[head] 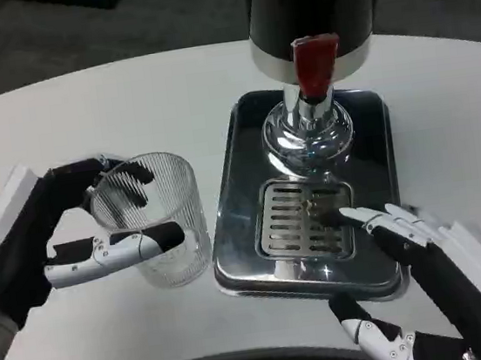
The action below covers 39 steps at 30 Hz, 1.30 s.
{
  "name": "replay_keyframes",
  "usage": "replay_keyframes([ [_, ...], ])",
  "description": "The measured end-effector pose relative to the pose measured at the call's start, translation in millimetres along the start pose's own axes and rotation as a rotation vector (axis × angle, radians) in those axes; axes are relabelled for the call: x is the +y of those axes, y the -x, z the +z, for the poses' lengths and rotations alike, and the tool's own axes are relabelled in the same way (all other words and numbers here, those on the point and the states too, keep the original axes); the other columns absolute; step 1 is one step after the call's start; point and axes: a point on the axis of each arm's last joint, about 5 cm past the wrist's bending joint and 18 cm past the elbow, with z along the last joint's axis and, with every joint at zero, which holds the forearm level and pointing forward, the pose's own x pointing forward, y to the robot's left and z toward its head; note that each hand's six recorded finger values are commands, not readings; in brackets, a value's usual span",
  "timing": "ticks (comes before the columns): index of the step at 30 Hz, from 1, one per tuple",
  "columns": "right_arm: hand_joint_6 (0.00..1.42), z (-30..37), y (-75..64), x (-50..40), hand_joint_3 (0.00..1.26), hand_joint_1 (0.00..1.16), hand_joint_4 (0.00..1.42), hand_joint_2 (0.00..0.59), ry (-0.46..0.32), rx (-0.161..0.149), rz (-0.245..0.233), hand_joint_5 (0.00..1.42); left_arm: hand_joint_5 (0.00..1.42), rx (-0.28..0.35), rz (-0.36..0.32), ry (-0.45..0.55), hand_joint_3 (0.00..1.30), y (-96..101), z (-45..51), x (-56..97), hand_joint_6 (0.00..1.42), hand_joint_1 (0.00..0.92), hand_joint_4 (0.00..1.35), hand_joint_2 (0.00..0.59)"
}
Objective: Grasp the cup under the faucet to collect the drink, then remove the cup.
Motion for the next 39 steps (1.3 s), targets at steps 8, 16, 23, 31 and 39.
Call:
replay_keyframes([
  [8, 0.01, 0.3, 0.1, 0.1, 0.22, 0.58, 0.16, 0.441, -0.002, -0.001, 0.000, 0.09, 0.79, 0.009, -0.009, -0.060, 0.72, -22.3, -2.6, -19.2, 0.51, 0.538, 0.76, 0.028],
  [16, 0.01, -0.1, 1.1, 0.5, 0.22, 0.58, 0.16, 0.441, -0.004, 0.004, 0.001, 0.09, 0.79, -0.026, -0.033, -0.118, 0.72, -47.6, 2.2, -37.5, 0.50, 0.538, 0.76, 0.029],
  [23, 0.02, -1.2, 3.9, 0.8, 0.22, 0.58, 0.16, 0.441, -0.006, 0.020, 0.003, 0.09, 0.79, -0.091, -0.049, -0.167, 0.72, -64.2, 13.8, -47.8, 0.50, 0.538, 0.76, 0.029],
  [31, 0.02, -2.1, 6.7, 0.6, 0.22, 0.58, 0.16, 0.441, -0.016, 0.033, 0.004, 0.09, 0.79, -0.109, -0.100, -0.196, 0.72, -75.6, 19.1, -65.4, 0.50, 0.533, 0.76, 0.031],
  [39, 0.02, -3.0, 10.3, -0.7, 0.22, 0.58, 0.16, 0.441, -0.013, 0.046, 0.002, 0.09, 0.79, -0.135, -0.100, -0.217, 0.72, -87.4, 25.8, -73.9, 0.50, 0.529, 0.76, 0.033],
])
